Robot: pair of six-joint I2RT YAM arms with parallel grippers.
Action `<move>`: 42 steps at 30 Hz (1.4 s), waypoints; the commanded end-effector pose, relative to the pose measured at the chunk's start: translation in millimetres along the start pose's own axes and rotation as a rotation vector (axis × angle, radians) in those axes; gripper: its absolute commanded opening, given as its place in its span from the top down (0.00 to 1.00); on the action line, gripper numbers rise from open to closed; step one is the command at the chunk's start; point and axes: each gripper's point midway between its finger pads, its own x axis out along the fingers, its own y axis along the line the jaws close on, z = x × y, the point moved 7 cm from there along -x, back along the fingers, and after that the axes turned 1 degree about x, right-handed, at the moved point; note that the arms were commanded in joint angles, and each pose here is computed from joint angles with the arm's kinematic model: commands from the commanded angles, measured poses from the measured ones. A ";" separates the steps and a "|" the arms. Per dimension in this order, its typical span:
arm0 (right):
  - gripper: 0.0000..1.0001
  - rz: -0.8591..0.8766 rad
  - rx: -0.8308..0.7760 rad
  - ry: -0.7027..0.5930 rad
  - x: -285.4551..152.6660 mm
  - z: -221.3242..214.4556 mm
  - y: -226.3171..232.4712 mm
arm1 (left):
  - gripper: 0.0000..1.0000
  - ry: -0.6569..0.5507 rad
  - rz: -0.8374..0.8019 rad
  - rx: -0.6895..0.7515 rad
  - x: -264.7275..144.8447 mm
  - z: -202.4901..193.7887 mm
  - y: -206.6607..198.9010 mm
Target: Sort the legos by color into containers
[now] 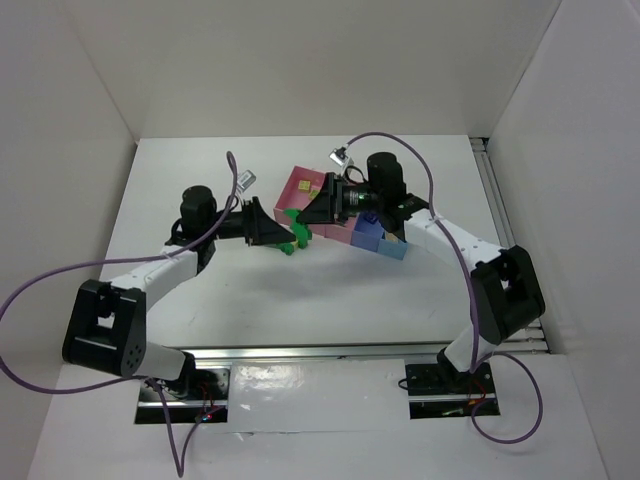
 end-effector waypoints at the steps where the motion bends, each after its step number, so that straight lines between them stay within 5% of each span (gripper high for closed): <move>1: 0.74 0.107 -0.037 -0.014 -2.2 8.6 20.2 | 0.27 -0.011 -0.089 0.116 3.2 10.6 -11.4; 22: 0.74 0.111 -0.008 0.034 11.5 -4.9 16.3 | 0.39 -0.037 -0.194 0.143 8.1 21.5 -25.9; 29: 0.74 0.106 -0.002 0.039 15.4 -7.1 14.4 | 0.66 -0.023 -0.189 0.142 7.7 21.4 -26.9; 35: 0.75 0.076 0.005 -0.066 6.7 11.4 10.9 | 0.80 -0.014 -0.167 0.153 8.0 20.5 -22.9; 38: 0.75 0.062 0.007 -0.115 -1.4 21.5 10.1 | 1.00 -0.004 -0.150 0.147 7.9 19.8 -21.1; 42: 0.75 0.057 0.000 -0.134 -3.8 29.0 12.9 | 1.00 0.001 -0.142 0.145 8.3 20.4 -19.9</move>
